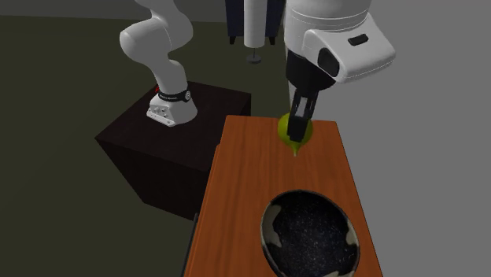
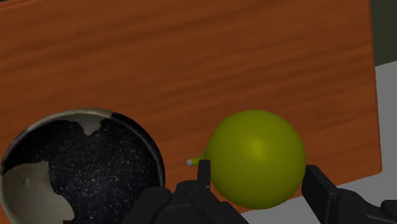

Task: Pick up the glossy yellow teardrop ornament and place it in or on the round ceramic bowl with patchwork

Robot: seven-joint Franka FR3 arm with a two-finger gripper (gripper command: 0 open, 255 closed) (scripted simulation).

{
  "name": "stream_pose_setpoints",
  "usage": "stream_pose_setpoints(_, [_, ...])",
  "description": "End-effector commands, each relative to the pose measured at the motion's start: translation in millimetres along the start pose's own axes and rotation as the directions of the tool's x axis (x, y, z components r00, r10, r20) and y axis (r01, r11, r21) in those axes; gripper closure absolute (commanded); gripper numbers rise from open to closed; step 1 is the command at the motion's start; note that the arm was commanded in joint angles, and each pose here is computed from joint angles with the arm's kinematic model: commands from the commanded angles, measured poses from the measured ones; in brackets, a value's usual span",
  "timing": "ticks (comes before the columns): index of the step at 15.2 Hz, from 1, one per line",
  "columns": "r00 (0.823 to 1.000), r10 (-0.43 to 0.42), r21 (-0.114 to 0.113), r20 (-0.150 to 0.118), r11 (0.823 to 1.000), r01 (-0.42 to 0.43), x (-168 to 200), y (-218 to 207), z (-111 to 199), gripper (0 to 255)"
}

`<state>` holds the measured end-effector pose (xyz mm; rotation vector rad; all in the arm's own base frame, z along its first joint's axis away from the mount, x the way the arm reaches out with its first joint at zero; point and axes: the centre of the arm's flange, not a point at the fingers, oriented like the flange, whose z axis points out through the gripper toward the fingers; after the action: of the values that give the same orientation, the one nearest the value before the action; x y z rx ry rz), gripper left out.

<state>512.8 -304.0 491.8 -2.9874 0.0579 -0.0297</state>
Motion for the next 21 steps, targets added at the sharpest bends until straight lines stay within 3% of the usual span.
stream_pose_setpoints(1, [1.000,0.000,0.000,0.001,1.000,0.000,11.0,17.8,-4.1,255])
stream_pose_setpoints(10, [1.000,0.000,0.000,0.001,1.000,0.000,69.9,119.4,-14.6,255])
stream_pose_setpoints(21, [1.000,0.000,0.000,0.001,1.000,0.000,68.9,128.3,42.7,255])
